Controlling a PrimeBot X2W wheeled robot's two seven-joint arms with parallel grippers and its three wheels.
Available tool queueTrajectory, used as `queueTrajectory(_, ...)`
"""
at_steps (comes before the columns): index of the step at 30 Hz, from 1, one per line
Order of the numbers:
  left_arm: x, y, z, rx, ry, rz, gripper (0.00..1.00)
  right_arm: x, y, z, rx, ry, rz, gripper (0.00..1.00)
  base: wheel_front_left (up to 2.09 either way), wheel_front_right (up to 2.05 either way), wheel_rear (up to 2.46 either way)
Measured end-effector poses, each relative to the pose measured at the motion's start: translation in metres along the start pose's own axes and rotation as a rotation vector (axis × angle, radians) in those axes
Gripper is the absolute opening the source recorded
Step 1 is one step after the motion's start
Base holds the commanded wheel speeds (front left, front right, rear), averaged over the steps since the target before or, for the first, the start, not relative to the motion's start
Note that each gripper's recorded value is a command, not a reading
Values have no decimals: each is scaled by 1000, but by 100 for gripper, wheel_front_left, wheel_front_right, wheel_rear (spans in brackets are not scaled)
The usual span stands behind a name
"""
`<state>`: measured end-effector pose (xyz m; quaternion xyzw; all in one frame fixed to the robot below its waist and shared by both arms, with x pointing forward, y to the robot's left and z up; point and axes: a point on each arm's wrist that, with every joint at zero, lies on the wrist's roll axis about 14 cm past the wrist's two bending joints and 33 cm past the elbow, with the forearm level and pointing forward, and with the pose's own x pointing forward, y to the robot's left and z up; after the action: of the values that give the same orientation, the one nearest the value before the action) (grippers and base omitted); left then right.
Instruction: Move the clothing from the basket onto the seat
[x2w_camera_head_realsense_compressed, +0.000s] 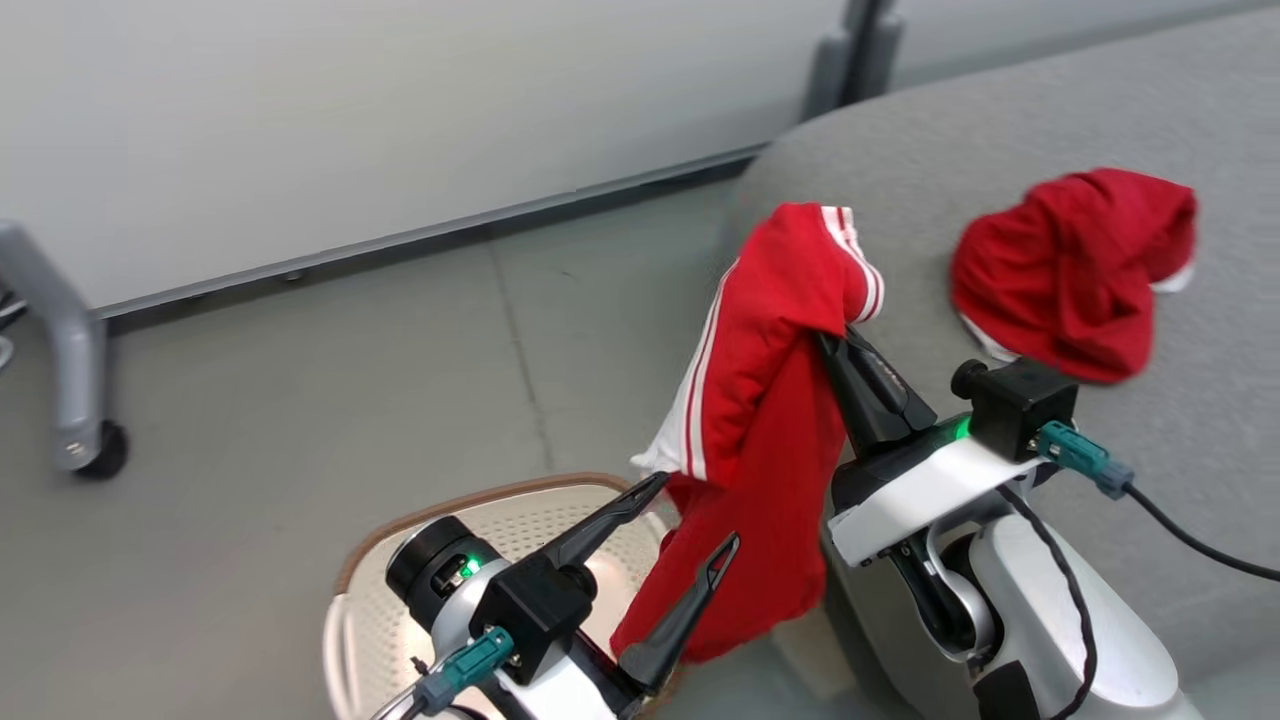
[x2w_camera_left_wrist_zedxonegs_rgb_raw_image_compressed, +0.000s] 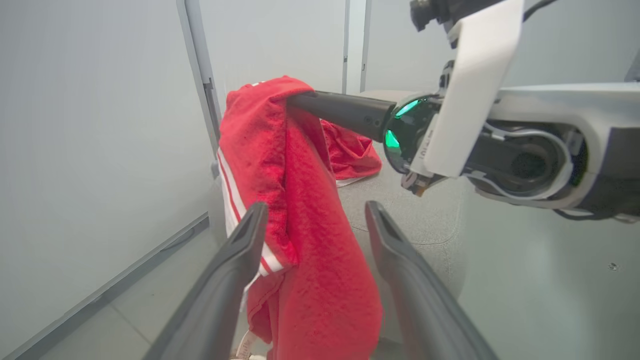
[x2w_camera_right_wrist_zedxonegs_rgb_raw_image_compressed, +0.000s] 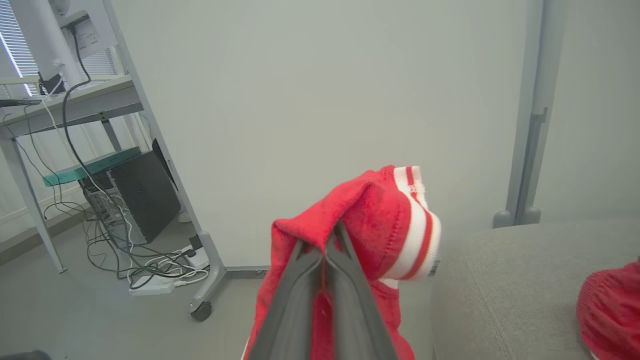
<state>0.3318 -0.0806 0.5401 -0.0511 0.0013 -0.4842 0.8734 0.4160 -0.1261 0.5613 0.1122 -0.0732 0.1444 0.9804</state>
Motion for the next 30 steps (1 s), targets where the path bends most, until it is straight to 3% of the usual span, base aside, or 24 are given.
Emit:
queueTrajectory(17, 54, -67, -33, -58, 89, -386, 100, -89, -114, -3, -21, 24, -432, 0, 0, 0, 0)
queueTrajectory(26, 61, -65, -40, -75, 98, -410, 100, -94, -130, 3, -34, 5, -489, 0, 0, 0, 0)
queueTrajectory(30, 68, -59, -33, -74, 73, -397, 100, -80, -146, 37, -96, -69, -490, 0, 0, 0, 0)
